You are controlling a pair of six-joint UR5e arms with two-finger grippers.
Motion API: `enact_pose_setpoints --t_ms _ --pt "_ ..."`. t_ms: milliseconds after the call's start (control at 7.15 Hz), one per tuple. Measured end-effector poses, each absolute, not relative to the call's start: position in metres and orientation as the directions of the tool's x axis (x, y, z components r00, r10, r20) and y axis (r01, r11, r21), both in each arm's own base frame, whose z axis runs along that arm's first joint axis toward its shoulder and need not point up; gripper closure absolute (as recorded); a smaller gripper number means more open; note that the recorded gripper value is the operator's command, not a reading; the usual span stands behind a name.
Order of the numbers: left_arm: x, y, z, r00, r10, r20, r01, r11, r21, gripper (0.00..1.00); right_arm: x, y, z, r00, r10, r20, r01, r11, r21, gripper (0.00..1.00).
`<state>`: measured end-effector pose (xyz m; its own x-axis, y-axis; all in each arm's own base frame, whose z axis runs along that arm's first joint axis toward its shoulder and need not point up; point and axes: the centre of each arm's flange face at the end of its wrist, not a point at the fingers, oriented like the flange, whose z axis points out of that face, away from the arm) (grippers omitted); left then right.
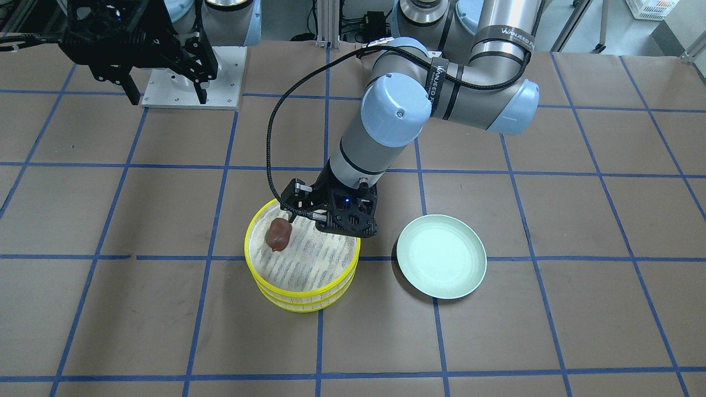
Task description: Place buns in different layers of steamer
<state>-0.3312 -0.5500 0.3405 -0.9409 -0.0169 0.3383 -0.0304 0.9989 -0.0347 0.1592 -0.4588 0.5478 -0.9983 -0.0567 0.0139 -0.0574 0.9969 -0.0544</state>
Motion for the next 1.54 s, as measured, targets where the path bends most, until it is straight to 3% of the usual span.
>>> enact_pose_setpoints --t_ms 699,1538 --pt "-0.239 -0.556 0.407 -0.995 0.06 0.079 0.053 0.995 -0.086 0.0 0.16 -0.459 0.547 -0.998 -0.059 0.005 -0.059 0.997 -0.052 0.0" --pt "-0.141 -0.503 0.505 -0.999 0.015 -0.05 0.019 0.997 -0.07 0.0 0.161 -0.461 0.545 -0.998 -0.059 0.0 -0.059 0.997 -0.051 0.0"
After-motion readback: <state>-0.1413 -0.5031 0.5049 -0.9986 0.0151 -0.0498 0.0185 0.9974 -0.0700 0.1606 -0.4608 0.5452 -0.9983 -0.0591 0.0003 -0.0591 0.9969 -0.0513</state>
